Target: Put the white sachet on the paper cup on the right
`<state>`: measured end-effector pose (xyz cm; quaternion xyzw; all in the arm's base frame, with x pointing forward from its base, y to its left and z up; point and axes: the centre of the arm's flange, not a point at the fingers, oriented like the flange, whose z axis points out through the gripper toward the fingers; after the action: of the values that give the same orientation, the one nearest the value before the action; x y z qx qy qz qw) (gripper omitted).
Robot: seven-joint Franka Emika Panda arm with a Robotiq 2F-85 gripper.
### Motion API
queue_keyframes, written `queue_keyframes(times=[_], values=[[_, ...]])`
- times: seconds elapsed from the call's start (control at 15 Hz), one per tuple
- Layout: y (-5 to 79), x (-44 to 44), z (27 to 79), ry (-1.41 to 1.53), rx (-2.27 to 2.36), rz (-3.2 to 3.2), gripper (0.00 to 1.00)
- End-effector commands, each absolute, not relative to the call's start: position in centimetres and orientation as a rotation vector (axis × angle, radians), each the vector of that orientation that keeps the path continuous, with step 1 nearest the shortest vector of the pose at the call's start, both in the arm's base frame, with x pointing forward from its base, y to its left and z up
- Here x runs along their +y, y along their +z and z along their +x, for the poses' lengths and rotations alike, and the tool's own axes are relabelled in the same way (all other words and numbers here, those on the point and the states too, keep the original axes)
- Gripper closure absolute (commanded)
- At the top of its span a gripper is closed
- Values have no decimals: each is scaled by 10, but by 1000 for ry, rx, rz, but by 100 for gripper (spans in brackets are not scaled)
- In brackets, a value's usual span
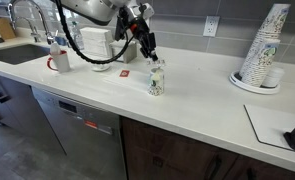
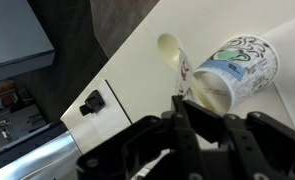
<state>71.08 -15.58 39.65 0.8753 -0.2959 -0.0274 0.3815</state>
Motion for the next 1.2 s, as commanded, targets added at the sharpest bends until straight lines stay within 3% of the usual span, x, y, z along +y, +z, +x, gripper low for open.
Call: queue_keyframes(times=[0.0, 1.13], values=[[391, -161, 734, -120, -822, 2222, 99], [375, -174, 753, -117, -946, 2221, 99]])
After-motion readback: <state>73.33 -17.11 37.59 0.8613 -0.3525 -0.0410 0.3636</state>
